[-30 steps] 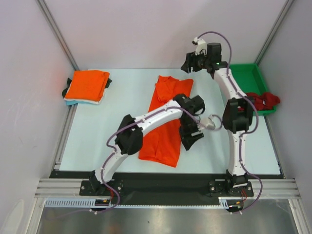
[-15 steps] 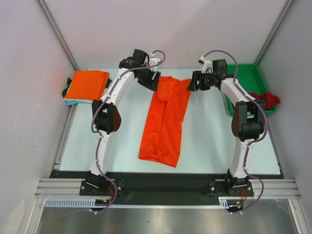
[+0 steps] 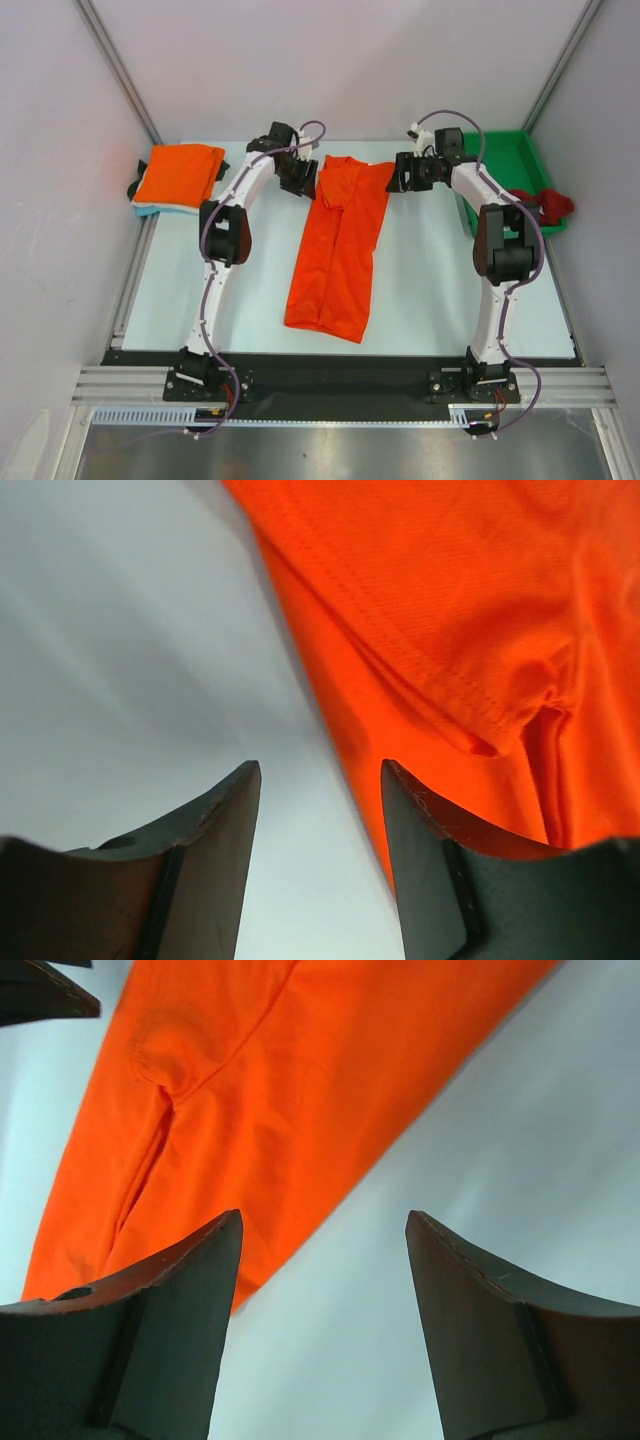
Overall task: Fold and stack the t-shirts
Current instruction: Fold the tshirt
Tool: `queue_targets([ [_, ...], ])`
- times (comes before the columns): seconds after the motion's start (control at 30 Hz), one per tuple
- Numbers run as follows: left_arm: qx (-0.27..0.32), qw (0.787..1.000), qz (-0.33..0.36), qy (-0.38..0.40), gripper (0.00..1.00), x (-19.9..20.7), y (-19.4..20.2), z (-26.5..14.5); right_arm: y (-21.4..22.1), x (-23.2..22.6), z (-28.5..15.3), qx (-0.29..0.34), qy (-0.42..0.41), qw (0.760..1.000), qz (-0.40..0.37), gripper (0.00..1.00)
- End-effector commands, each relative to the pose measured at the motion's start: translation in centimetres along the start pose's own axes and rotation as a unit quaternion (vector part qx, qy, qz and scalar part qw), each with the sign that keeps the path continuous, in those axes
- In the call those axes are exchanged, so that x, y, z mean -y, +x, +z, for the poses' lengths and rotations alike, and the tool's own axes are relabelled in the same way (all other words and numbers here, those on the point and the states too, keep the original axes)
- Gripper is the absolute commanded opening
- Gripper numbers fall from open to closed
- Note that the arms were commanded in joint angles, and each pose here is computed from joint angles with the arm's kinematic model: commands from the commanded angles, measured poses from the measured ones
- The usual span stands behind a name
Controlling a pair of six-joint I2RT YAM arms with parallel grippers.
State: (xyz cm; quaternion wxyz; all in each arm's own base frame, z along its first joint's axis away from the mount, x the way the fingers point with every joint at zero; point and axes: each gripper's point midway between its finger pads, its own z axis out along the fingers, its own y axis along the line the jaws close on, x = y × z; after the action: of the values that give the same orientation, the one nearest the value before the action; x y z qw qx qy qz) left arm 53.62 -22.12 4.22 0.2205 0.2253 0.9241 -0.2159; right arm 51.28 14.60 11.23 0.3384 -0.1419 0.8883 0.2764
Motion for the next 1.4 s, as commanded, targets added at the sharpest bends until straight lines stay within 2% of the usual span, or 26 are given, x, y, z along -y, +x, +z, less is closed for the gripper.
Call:
queue_targets([
  [0.0,0.036,0.999,-0.014,0.012,0.56,-0.5,-2.0,-1.3,-0.8,0.1,1.1,0.007,0.002,1.0,-0.019,0.72],
  [0.27,0.009,0.997,-0.021,0.073,0.5,1.0,0.0,0.6,-0.8,-0.1,2.7,-0.001,-0.001,1.0,-0.026,0.72],
  [0.53,-0.005,0.996,-0.015,0.09,0.45,2.1,0.9,1.8,-0.4,0.1,3.2,-0.006,0.002,1.0,-0.027,0.72],
  [0.73,-0.013,0.991,-0.011,0.129,0.27,3.7,1.5,2.3,-0.5,0.6,3.7,-0.005,0.014,0.999,-0.033,0.72],
  [0.87,-0.014,0.992,-0.016,0.123,0.0,3.4,1.6,2.6,-0.4,0.8,4.0,-0.007,0.019,0.999,-0.04,0.72],
  [1.37,0.005,0.999,-0.033,0.036,0.0,-1.9,0.6,0.7,-0.8,0.4,5.6,-0.006,0.012,0.999,-0.044,0.73],
])
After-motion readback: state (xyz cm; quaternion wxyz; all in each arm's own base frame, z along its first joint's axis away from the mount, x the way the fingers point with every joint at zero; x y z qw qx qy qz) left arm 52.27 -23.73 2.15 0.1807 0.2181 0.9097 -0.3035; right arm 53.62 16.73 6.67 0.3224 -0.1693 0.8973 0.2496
